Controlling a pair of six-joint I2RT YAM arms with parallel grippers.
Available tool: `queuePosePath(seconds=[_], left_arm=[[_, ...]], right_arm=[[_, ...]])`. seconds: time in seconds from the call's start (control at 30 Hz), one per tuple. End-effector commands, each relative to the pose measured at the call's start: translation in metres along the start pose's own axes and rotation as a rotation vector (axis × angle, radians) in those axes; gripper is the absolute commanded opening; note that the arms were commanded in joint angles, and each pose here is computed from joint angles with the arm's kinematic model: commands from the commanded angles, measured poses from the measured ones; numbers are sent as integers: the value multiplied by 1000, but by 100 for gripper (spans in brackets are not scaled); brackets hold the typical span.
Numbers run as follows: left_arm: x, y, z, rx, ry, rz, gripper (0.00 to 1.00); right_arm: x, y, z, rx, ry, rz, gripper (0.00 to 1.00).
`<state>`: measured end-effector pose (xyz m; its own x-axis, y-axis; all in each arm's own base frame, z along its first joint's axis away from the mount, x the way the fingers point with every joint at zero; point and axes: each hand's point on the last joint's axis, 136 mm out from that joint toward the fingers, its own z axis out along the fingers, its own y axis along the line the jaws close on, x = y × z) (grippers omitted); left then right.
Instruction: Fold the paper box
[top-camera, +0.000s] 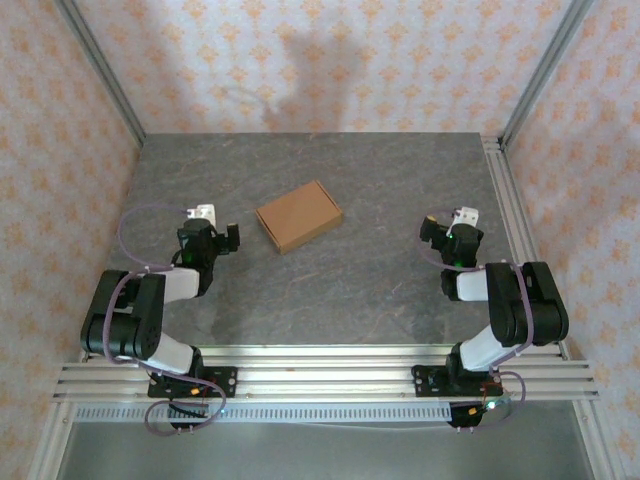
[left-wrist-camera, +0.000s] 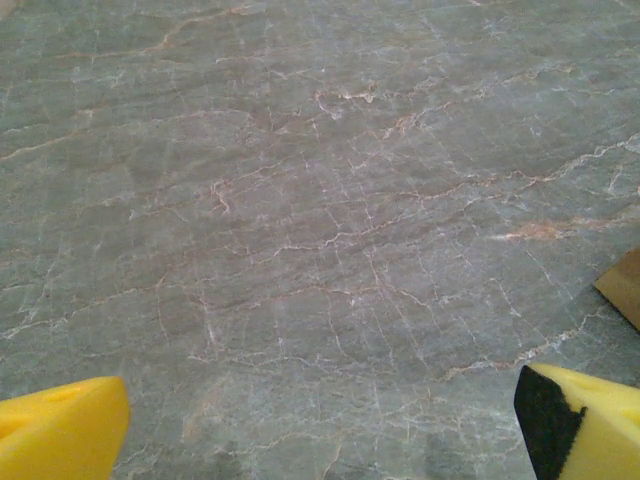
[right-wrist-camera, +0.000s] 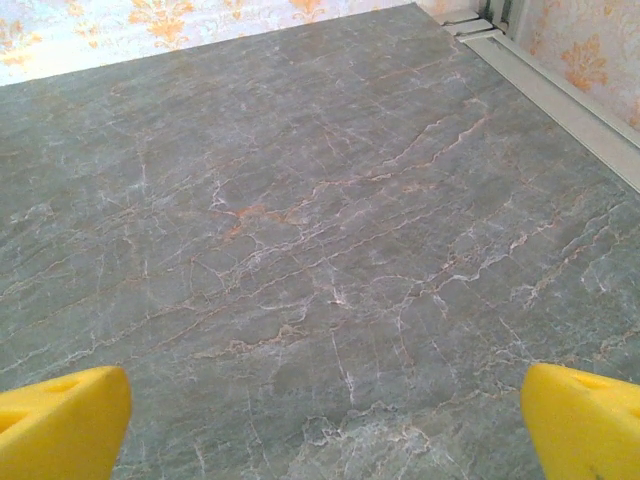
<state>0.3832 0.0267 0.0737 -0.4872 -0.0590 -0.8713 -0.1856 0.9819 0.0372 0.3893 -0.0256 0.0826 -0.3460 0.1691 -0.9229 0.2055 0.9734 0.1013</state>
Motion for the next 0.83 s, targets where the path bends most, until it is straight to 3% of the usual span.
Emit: queuePosePath(seconds=[0.0,0.8], left_arm=[[-26,-2,0,6,-81,-10,100],[-27,-3,0,3,-81,-3,100]], right_arm=[[-10,2,3,-10,-21,13,99],[-11,2,3,-10,-26,12,99]])
